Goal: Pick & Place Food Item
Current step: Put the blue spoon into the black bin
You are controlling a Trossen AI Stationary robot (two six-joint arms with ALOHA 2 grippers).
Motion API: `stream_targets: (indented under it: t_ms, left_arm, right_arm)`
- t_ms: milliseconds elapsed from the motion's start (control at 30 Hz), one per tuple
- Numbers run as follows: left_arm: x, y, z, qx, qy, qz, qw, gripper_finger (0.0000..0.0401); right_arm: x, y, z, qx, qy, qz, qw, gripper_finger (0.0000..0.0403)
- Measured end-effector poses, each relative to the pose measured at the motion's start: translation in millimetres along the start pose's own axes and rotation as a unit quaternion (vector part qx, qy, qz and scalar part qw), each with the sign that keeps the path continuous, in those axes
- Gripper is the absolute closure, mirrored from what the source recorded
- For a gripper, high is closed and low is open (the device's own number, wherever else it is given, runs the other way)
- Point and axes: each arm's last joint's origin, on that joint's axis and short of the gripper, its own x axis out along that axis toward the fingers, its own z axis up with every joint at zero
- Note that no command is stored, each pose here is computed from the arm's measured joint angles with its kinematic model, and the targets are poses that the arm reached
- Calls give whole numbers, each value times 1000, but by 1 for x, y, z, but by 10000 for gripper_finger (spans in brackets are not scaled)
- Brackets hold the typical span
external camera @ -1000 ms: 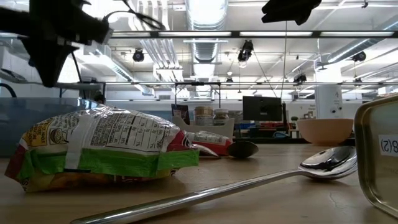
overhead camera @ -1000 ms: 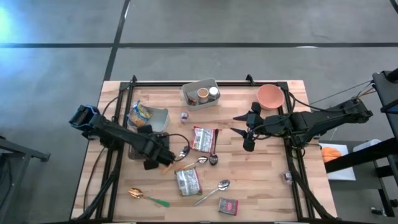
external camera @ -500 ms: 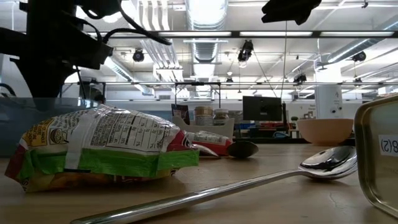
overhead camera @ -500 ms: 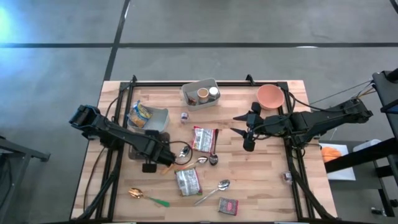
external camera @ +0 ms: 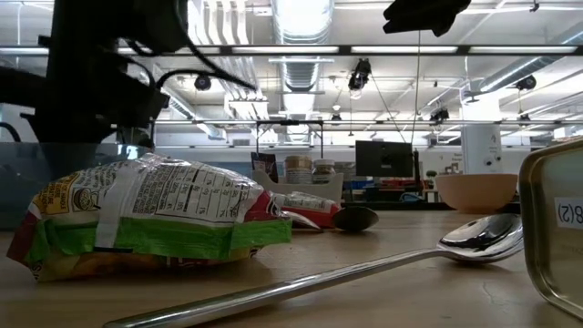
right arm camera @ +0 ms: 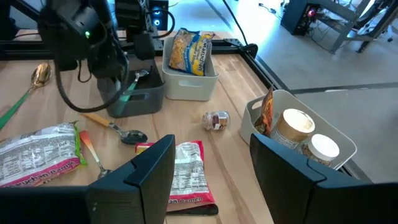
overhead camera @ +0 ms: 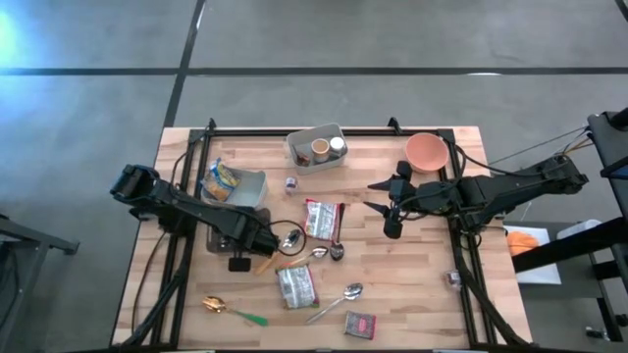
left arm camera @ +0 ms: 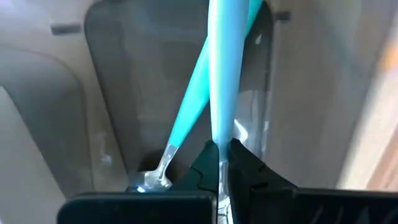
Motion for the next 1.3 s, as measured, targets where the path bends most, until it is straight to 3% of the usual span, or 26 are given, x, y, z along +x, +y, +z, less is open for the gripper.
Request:
stream_targets:
  t_ms: [467, 1300]
  left_arm:
    - [30, 5, -5, -10, -5, -25, 1000, 400]
    - [30, 5, -5, -27, -5, -27, 999, 396]
  right_arm:
    - [0, 0, 0, -3, 0, 0, 1000, 195]
    - [0, 0, 0, -3, 0, 0, 1000, 195]
